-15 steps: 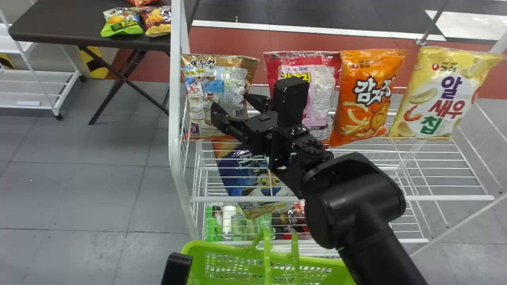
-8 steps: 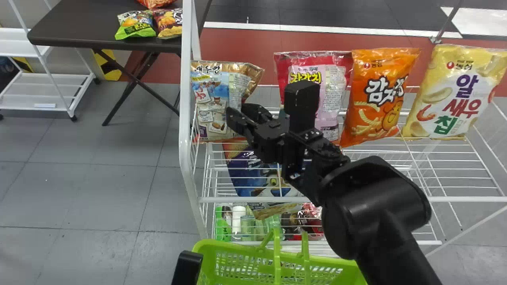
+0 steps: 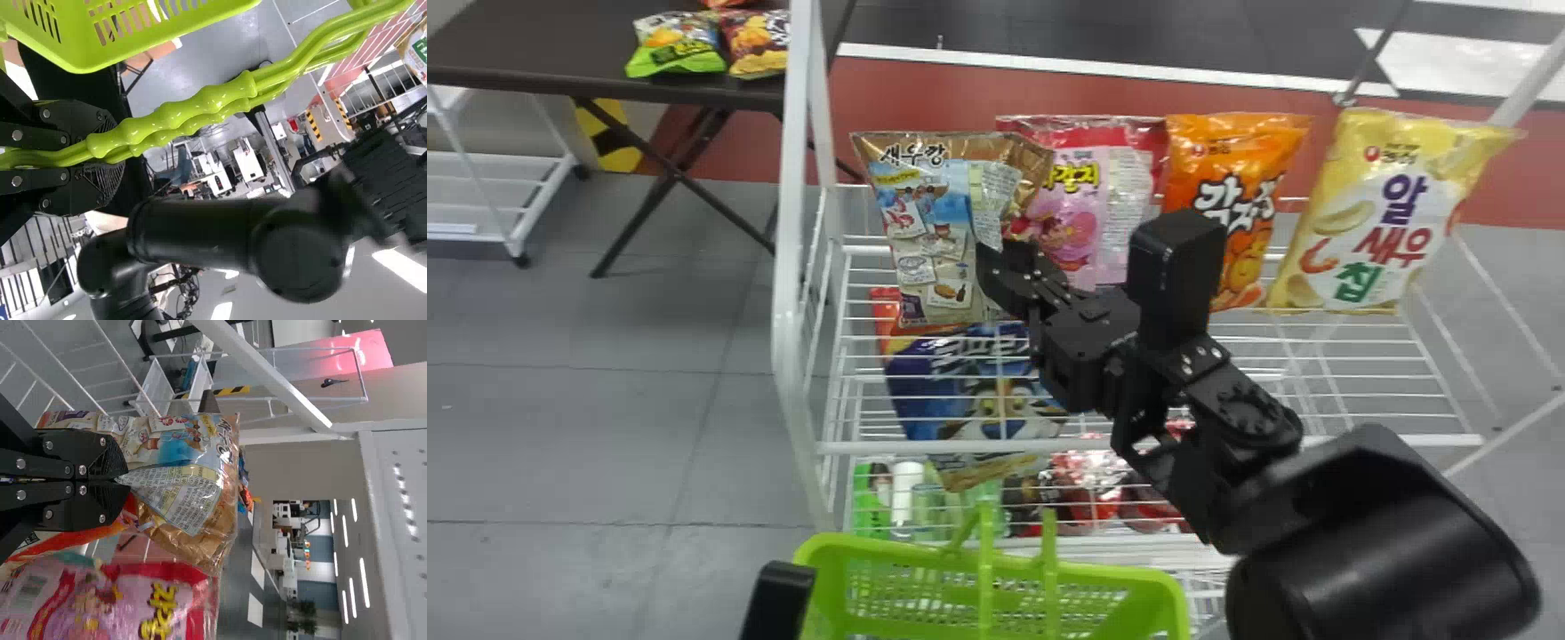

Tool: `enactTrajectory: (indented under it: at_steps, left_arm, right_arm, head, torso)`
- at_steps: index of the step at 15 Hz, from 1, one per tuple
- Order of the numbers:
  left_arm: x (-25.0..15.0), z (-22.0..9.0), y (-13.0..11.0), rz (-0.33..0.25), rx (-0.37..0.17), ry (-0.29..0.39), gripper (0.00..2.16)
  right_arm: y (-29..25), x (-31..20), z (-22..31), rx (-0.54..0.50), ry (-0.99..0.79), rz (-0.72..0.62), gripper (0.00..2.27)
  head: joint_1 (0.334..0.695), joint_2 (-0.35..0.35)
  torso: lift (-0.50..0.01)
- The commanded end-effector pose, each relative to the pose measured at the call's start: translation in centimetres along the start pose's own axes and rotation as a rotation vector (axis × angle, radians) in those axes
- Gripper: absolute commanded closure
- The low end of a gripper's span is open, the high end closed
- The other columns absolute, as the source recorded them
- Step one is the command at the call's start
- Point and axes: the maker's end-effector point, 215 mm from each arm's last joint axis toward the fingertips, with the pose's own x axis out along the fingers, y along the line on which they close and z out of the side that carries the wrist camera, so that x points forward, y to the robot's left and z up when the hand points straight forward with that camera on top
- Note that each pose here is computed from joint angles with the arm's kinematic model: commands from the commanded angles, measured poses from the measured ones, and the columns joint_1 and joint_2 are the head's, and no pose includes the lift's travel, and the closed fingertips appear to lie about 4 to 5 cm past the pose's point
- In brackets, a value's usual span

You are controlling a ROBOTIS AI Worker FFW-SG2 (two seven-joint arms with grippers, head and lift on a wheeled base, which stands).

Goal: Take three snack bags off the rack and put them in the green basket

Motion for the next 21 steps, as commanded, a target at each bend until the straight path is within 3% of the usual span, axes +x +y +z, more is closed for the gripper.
enactTrajectory:
  at_steps: [1,5,10,15,21]
  left_arm:
    - [0.1,0.3,0.1,0.002,0.004,-0.004,1.24]
    - [0.1,1.0,0.2,0.008,0.003,-0.027,1.24]
    - [0.1,1.6,0.5,0.024,0.004,-0.052,1.24]
    - [0.2,2.2,1.0,0.045,0.016,-0.06,1.24]
    - [0.6,2.0,0.0,0.032,0.026,-0.056,1.24]
  right_arm:
    - [-2.1,-4.9,0.5,-0.009,0.026,-0.041,2.14]
    - [-5.3,-13.1,-0.7,0.027,0.163,-0.064,2.14]
    - [-8.0,-20.8,-3.3,0.045,0.303,-0.126,2.14]
    - [-2.7,-27.9,-10.1,0.485,0.569,-0.026,2.14]
    - [2.7,-27.9,-15.5,0.665,0.707,0.094,2.14]
  head:
    - [0.695,-0.202]
    - [0.695,-0.35]
    - [0.695,-0.35]
    - [0.695,-0.35]
    - [0.695,-0.35]
  torso:
    - [-0.022]
    - [-0.022]
    - [-0.022]
    - [-0.022]
    - [-0.022]
